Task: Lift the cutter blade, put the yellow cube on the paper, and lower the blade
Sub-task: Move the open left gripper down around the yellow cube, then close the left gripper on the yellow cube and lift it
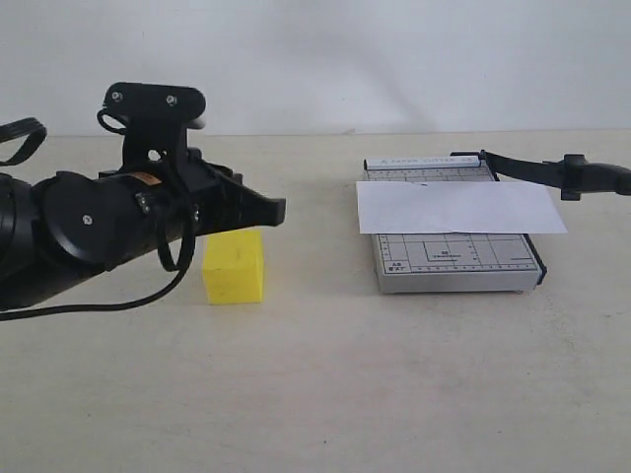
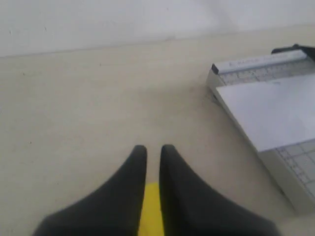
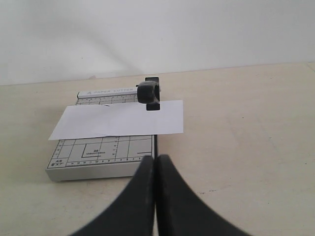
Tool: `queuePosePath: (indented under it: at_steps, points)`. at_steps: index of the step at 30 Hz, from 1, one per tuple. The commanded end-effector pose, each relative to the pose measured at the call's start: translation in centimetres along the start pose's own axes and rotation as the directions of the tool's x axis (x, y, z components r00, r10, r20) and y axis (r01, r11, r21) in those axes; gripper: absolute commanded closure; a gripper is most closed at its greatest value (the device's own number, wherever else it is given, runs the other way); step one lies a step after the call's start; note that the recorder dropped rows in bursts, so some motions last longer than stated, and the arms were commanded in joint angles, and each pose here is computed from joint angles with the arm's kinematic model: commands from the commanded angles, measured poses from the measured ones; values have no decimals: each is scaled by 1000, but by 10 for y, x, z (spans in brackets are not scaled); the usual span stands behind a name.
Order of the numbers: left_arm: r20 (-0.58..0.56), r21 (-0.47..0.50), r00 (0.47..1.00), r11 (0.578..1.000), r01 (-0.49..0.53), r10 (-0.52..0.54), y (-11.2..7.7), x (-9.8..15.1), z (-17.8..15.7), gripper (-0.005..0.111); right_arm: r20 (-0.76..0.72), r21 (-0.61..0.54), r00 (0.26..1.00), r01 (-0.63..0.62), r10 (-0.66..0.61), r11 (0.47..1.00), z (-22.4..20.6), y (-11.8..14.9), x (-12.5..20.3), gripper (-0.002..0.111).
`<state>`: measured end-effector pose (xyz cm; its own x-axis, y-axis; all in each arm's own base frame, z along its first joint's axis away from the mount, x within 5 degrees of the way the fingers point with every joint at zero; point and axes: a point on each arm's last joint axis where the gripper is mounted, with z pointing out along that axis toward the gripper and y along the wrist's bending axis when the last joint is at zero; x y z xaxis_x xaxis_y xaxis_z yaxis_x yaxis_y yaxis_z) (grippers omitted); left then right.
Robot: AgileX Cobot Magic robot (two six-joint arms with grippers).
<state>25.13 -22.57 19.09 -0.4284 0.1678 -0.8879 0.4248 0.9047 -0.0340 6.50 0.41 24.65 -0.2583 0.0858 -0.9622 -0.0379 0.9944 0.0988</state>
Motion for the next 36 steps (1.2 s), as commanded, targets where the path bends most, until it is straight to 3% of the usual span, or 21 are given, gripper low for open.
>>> queuePosePath:
  at_steps: [1,4,6,9,20,29,32,36]
  points:
    - [-76,31,997,999,-16,18,-2,12,-3,63,2,-1,1000,2,-2,1000,1,0,1,108]
    - [-96,-2,990,995,99,-99,0,14,-4,34,2,-1,1000,2,-2,1000,1,0,1,108]
    - [-99,-5,989,994,107,-107,0,15,-3,20,2,-1,1000,2,-2,1000,1,0,1,108]
    - [-111,-12,989,995,99,-100,-1,19,2,12,2,-1,1000,2,-2,1000,1,0,1,108]
    - [-118,-138,983,983,124,-141,-1,45,52,13,9,-2,1000,2,-2,1000,1,0,0,108]
    - [-176,-145,975,983,111,-136,-6,64,75,13,19,-3,1000,2,-2,1000,1,0,-1,108]
    - [-166,-143,976,983,119,-142,-7,61,76,23,27,-4,1000,0,0,1000,1,0,-2,108]
    - [-202,-162,959,972,169,-200,-7,64,76,52,28,-4,1000,1,-1,1000,1,0,-2,108]
